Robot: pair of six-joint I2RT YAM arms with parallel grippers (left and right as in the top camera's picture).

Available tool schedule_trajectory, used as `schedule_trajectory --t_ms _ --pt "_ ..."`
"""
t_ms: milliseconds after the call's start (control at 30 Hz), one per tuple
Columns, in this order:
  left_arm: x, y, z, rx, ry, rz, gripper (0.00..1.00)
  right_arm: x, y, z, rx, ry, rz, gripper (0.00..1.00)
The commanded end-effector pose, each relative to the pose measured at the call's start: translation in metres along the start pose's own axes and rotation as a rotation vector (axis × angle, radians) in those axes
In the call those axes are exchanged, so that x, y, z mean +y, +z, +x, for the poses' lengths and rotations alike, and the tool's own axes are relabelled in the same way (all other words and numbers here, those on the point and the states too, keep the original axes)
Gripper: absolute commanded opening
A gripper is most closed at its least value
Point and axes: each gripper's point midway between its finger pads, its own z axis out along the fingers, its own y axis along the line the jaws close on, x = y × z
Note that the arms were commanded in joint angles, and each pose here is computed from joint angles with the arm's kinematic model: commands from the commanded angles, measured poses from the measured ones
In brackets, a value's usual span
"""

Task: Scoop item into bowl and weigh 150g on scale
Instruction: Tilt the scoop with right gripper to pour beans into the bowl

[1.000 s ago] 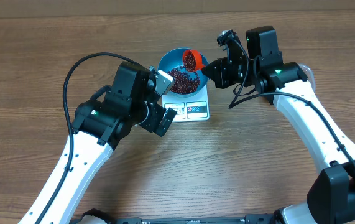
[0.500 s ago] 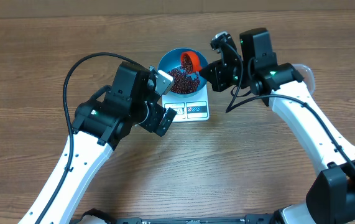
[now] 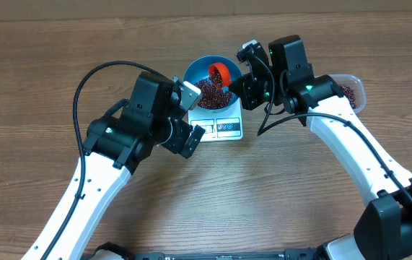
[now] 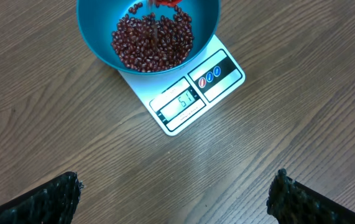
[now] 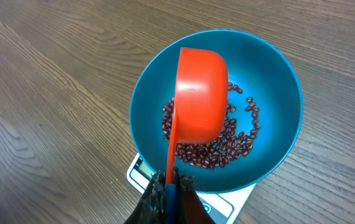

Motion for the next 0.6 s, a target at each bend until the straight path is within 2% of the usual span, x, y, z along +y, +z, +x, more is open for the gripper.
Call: schedule_trajectory --t_ms 0,567 --pt "0.0011 -0.0006 0.0020 0.000 0.018 -0.007 1.00 0.0057 -0.0161 -0.0189 -0.054 -0.036 0.021 0.04" --pt "0.0012 -0.0006 0.0020 0.000 0.018 -0.008 0.99 0.0052 -0.0157 -0.0129 -0.030 -0.026 0.026 0.04"
